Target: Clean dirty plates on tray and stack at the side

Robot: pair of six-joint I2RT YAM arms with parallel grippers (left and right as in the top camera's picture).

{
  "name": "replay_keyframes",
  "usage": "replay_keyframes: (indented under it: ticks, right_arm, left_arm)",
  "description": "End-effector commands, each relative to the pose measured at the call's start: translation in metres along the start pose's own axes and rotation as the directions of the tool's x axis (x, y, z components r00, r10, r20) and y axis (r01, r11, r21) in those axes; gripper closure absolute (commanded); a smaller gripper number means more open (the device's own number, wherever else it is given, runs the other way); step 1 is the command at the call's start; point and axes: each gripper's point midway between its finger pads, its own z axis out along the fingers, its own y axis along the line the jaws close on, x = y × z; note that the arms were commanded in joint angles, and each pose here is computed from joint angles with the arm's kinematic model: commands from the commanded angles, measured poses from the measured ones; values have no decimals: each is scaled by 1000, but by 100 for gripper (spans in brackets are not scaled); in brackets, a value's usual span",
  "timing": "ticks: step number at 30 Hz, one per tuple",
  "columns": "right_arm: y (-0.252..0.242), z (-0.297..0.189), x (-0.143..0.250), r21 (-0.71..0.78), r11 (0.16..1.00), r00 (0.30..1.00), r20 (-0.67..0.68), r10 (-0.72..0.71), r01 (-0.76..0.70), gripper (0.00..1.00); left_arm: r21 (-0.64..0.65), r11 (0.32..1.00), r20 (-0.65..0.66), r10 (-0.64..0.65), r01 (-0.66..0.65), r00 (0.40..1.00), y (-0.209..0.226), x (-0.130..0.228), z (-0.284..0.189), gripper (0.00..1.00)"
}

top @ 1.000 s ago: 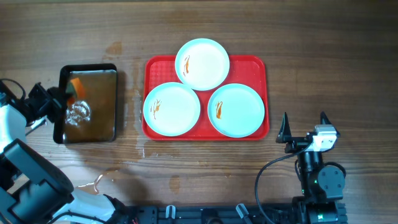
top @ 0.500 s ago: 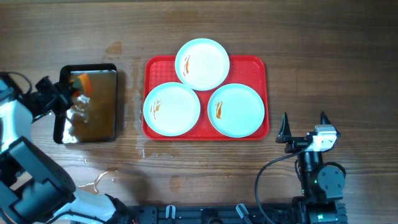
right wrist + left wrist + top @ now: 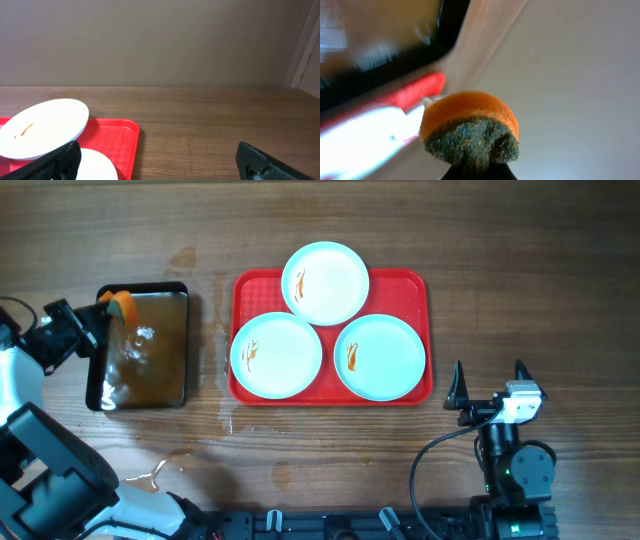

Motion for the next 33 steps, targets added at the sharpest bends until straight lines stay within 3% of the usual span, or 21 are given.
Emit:
replay_keyframes:
  ticks: [1,5,7,16,22,27,29,33]
  right_arm:
    - [2,0,-1,-14,1000,1000,5,7,-7,0]
    - [2,0,-1,-14,1000,1000,5,7,-7,0]
    - [3,0,-1,-14,1000,1000,5,7,-7,0]
    - [2,0,-1,-14,1000,1000,5,8,-7,0]
    - [3,0,-1,-14,1000,1000,5,8,-7,0]
    - [2,0,-1,-14,1000,1000,5,7,-7,0]
    - [2,0,-1,-14,1000,1000,5,8,-8,0]
    - [2,0,-1,-14,1000,1000,5,7,-7,0]
  left_arm:
    - [-263,920,299,365,-291,882,19,-58,-5,96]
    - [-420,855,409,477,-304,778,25,-79,-8,96]
    - [-432,822,388,541,-372,746,17,-75,1,96]
    - [-311,620,258,785,-721,564,-35,-28,18,96]
    - [-151,351,198,927,-924,320,-71,34,6,96]
    - [-182,170,182,974,-969,136,-76,43,-2,96]
    - [-237,121,126,988,-964,93,-62,34,4,96]
    - [-419,155,8,986,-895,167,-10,-16,37,96]
